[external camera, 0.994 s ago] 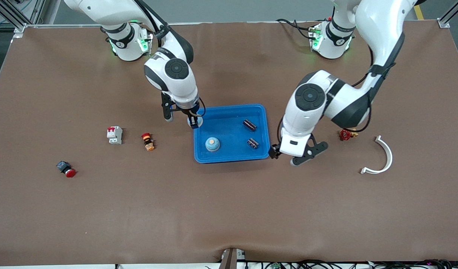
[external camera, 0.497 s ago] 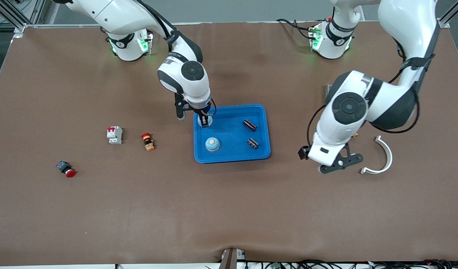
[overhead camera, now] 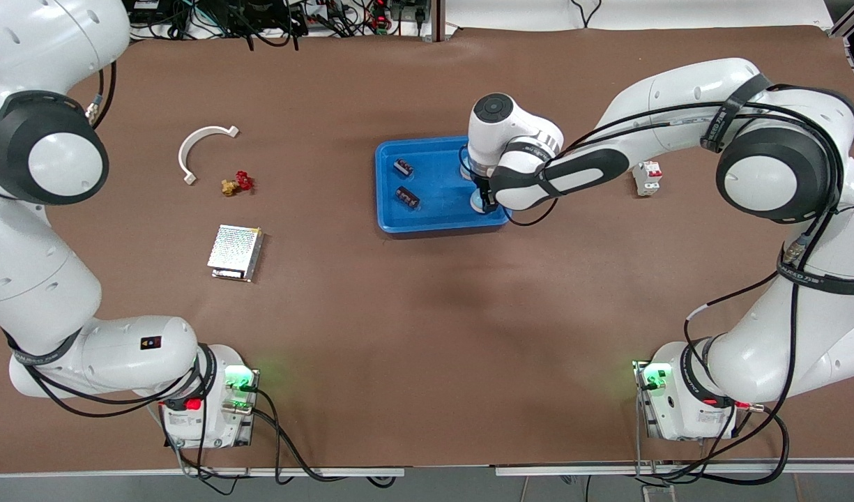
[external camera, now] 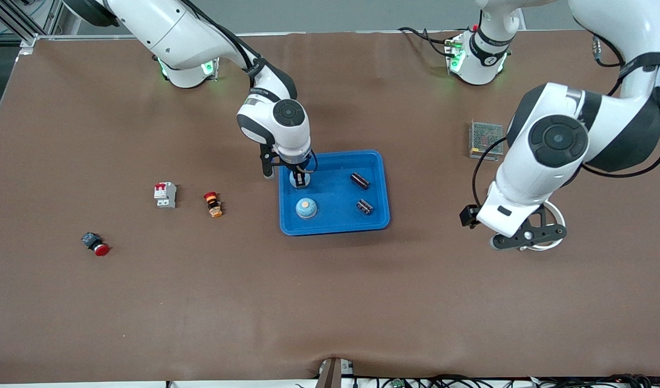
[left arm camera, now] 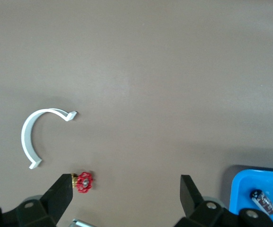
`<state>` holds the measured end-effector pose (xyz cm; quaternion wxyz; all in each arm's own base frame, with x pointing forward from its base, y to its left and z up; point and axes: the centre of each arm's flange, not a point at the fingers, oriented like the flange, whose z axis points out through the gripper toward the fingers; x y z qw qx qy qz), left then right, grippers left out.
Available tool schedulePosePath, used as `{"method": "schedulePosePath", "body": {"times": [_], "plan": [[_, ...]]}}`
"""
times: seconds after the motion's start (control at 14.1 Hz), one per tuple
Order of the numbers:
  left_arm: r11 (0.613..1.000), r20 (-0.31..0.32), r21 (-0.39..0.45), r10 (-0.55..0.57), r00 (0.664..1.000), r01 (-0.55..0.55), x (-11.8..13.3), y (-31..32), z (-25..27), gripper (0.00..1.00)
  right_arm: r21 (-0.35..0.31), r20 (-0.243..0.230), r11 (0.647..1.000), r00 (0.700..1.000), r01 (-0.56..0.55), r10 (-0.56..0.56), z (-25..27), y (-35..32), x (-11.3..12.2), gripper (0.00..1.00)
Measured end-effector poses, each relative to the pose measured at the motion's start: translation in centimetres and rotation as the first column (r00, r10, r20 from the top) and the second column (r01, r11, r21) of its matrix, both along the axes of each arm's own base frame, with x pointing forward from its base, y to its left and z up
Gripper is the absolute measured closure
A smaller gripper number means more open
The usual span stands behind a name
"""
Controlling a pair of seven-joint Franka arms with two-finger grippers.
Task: Place electrolytic capacitor and blue bell in tray
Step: 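Open the right gripper over the tray while the left gripper returns to rest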
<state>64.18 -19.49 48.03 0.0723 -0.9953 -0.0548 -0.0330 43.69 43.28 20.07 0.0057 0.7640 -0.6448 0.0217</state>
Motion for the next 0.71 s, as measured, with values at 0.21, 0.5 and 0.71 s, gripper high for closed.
{"method": "schedulePosePath", "body": {"times": [0.21, 0.5, 0.71], "plan": [[0.998, -0.010, -0.043, -0.038, 0.999, 0.037, -0.6, 3.6, 3.6, 0.00, 0.000, 0.000, 1.000, 1.000, 0.005, -0.005, -0.3, 0.3, 0.2, 0.37], [0.998, -0.008, -0.048, -0.041, 0.999, 0.041, -3.1, 7.5, 8.3, 0.00, -0.027, 0.013, 1.000, 1.000, -0.007, 0.008, -1.2, 0.4, 0.2, 0.23], [0.999, -0.029, -0.046, -0.015, 0.999, 0.013, -5.6, 8.7, 11.3, 0.00, -0.046, 0.024, 0.998, 0.999, -0.043, 0.044, -1.0, 0.0, 1.2, 0.00]]}}
